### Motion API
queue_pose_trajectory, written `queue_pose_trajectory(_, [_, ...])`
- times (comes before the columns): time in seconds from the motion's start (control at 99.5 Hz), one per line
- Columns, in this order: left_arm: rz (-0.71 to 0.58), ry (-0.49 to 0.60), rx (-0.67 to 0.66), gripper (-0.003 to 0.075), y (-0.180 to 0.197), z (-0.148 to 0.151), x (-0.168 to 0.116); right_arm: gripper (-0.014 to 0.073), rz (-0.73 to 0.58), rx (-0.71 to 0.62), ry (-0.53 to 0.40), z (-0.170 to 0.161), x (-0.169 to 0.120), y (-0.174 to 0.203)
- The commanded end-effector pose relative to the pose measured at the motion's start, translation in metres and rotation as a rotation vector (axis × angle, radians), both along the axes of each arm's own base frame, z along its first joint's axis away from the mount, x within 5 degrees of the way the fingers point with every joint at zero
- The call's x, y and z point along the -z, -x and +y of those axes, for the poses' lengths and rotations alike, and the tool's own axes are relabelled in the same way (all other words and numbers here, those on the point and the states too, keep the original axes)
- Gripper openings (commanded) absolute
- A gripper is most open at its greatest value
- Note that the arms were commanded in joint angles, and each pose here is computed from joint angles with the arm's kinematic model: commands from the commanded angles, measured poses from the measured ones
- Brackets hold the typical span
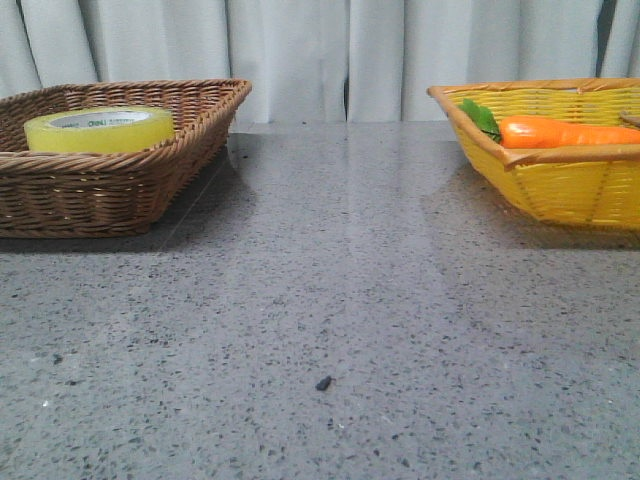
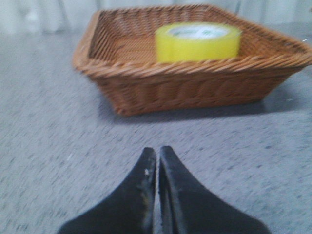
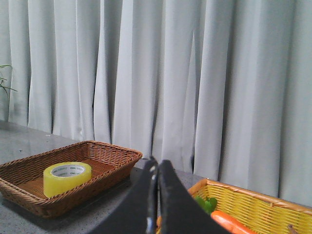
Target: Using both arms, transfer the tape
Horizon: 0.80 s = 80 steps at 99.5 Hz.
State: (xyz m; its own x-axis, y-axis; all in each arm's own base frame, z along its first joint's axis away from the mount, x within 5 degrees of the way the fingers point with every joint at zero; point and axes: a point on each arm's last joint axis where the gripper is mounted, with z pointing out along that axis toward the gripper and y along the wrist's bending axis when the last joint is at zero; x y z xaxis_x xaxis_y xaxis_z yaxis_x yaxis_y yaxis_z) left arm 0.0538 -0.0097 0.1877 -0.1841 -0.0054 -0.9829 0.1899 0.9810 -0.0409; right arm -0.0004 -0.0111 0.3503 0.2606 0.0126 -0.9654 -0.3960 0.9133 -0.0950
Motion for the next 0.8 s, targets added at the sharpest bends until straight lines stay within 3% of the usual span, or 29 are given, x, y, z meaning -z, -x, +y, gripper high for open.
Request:
queue_pose_trajectory(0.0, [-0.008,0.028,-0.035,-0.0021,0.0014,0.0018,0.0019,-0.0069,-0.085,0.002,-0.011,0.0,-0.0126,0.0025])
queue_pose_trajectory(0.794, [-0.009,0.034,-0.05,-0.0021,0.0014,0.0025,0.0018,-0.0069,-0.085,0.002,-0.011,0.0,-0.0126,0.0025])
